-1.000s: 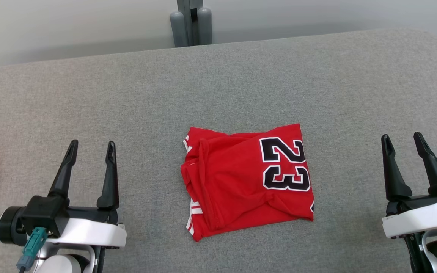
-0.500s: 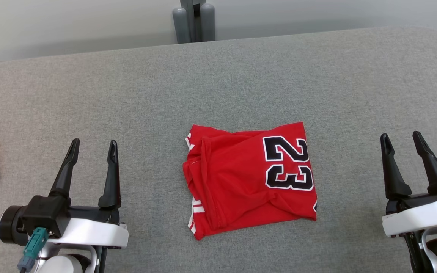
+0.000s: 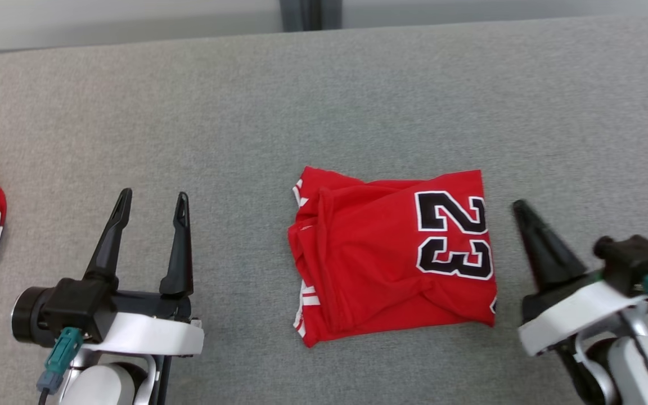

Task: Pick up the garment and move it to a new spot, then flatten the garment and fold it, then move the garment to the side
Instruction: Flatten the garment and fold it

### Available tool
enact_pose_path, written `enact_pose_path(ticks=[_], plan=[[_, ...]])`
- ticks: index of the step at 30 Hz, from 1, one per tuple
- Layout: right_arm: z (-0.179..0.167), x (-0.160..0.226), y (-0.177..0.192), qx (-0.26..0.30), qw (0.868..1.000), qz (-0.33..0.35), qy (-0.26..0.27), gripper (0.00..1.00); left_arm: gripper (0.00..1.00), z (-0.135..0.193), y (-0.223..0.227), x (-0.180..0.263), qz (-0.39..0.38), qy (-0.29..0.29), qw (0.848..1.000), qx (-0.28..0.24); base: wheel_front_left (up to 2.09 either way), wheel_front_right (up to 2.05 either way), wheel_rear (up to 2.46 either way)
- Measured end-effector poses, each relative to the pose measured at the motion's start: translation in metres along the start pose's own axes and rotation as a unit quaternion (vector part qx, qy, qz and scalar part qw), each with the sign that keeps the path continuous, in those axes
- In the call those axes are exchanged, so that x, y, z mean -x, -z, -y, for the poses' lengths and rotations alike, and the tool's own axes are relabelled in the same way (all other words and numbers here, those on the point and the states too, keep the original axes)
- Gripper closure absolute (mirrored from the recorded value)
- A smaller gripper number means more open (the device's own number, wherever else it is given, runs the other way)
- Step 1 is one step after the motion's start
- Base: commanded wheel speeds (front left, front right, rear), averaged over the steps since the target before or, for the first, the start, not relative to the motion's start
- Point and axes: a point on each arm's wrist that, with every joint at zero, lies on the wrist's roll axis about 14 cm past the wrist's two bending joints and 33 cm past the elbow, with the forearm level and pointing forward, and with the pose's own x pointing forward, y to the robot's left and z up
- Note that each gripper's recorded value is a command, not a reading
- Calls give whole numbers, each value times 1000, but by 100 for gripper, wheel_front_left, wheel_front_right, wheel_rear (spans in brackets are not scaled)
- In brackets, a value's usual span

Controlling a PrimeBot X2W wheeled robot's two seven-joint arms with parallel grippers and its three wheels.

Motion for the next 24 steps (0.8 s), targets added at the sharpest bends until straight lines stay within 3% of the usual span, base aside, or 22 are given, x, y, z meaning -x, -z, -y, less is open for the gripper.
enact_pose_path(ticks=[6,10,16,24], plan=[[-53,-12,47,-21,993,-73,-93,100,0,-5,15,-1,-14,-13,1000,10,0,0,0],[-74,-11,74,-47,984,-116,-127,100,0,-10,21,-3,-17,-20,1000,9,0,0,0],[-83,-8,104,-56,973,-167,-151,100,0,-12,28,-6,-21,-24,999,12,0,0,0],[-96,4,113,-66,963,-187,-183,100,0,-11,34,-8,-25,-21,999,14,0,0,0]])
